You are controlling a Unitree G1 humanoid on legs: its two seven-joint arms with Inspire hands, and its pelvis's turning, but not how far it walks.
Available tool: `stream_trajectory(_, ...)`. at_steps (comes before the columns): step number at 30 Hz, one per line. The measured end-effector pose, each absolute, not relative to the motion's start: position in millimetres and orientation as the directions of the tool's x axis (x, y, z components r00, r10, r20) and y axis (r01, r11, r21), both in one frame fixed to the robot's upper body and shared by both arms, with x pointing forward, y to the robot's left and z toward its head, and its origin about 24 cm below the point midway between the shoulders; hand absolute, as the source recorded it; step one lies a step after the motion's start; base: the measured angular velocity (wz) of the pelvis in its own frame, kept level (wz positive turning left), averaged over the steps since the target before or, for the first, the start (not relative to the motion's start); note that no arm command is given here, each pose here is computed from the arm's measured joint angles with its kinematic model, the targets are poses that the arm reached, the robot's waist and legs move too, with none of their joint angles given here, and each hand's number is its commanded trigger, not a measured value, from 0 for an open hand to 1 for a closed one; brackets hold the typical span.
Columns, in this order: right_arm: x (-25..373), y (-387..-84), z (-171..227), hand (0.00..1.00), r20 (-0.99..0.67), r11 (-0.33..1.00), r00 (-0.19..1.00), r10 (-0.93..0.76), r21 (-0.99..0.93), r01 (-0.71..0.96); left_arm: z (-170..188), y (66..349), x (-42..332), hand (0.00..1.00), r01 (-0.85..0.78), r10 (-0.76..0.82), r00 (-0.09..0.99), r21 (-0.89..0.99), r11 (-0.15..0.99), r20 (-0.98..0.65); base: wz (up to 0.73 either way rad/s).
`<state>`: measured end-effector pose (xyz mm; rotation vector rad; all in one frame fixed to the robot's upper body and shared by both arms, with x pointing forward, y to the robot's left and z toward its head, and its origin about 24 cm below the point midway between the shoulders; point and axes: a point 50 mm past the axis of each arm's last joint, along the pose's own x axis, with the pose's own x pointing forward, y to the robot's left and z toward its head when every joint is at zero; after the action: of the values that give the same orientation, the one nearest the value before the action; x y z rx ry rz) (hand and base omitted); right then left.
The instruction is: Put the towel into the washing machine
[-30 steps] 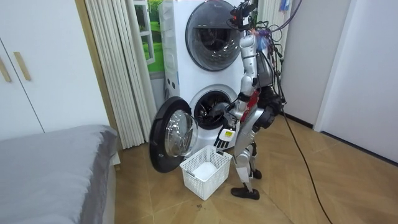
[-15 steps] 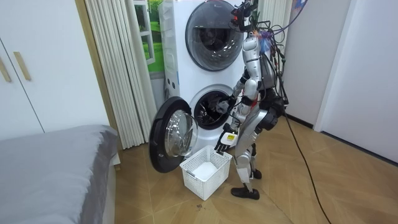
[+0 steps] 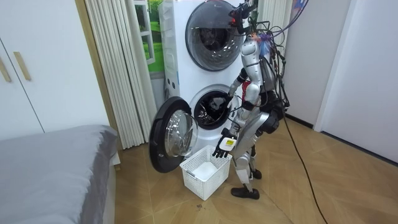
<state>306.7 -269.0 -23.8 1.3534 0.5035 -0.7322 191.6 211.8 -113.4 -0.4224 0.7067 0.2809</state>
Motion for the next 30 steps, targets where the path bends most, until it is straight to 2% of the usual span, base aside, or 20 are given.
stream_trajectory(4,317,-266,-13,0.00,-0.718,0.042,0.673,-0.175,0.678,0.734,-113,213,192,0.00,-0.368,0.128,0.722,-0.221,0.903,-0.680,-0.03)
stream_trajectory(13,321,-272,-4,0.00,-0.783,-0.040,0.594,-0.182,0.610,0.792,-113,201,198,0.00,-0.368,0.121,0.722,-0.230,0.901,-0.681,0.01)
stream_trajectory(30,325,-279,5,0.00,-0.810,-0.131,0.538,-0.235,0.574,0.808,-108,189,210,0.00,-0.314,0.074,0.746,-0.251,0.916,-0.662,0.00)
